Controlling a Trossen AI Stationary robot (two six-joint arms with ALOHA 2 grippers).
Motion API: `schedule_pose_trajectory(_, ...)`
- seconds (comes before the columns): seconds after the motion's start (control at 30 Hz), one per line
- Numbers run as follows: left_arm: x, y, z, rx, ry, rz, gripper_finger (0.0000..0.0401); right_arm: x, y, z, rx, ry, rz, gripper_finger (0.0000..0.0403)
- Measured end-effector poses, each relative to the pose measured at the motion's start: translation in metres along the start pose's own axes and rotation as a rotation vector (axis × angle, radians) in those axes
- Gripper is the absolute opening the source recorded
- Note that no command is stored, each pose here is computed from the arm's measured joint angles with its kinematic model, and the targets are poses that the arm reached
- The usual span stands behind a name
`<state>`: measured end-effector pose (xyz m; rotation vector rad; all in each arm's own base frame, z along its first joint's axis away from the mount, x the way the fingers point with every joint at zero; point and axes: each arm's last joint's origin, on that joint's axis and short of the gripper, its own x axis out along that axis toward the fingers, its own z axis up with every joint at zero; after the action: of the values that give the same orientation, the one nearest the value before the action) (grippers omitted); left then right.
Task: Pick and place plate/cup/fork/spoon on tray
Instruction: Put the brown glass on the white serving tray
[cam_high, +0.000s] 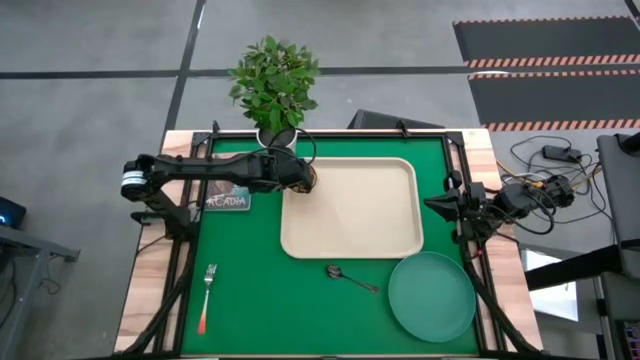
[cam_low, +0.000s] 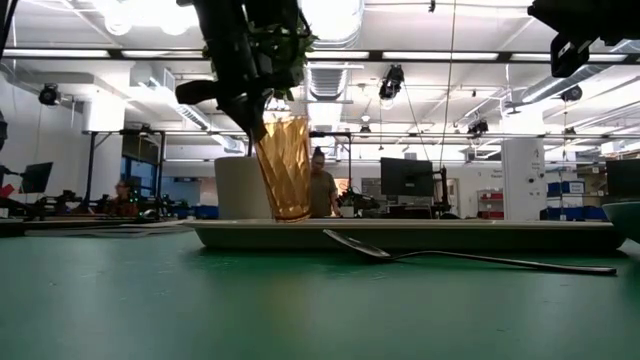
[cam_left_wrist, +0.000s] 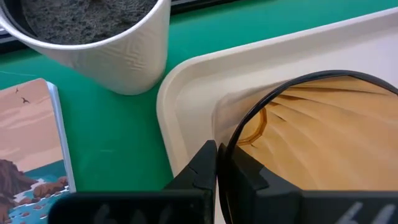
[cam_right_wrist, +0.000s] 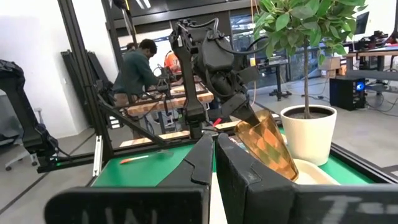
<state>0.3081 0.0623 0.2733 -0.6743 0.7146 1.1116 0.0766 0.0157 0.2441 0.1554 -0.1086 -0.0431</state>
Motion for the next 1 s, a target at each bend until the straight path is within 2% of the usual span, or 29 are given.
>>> schedule_pose_trajectory(0.4,0.013,0.003,-0.004,-0.021,-0.012,-0.003,0.0001,0.000,0.000,0.000,-0.001,0.000,0.000,0.0009)
schedule_pose_trajectory(1.0,0.018,0.001,-0.006,-0.044,-0.025,-0.038,0.0076,0.000,0.000,0.000,-0.002,0.001,0.000,0.0009)
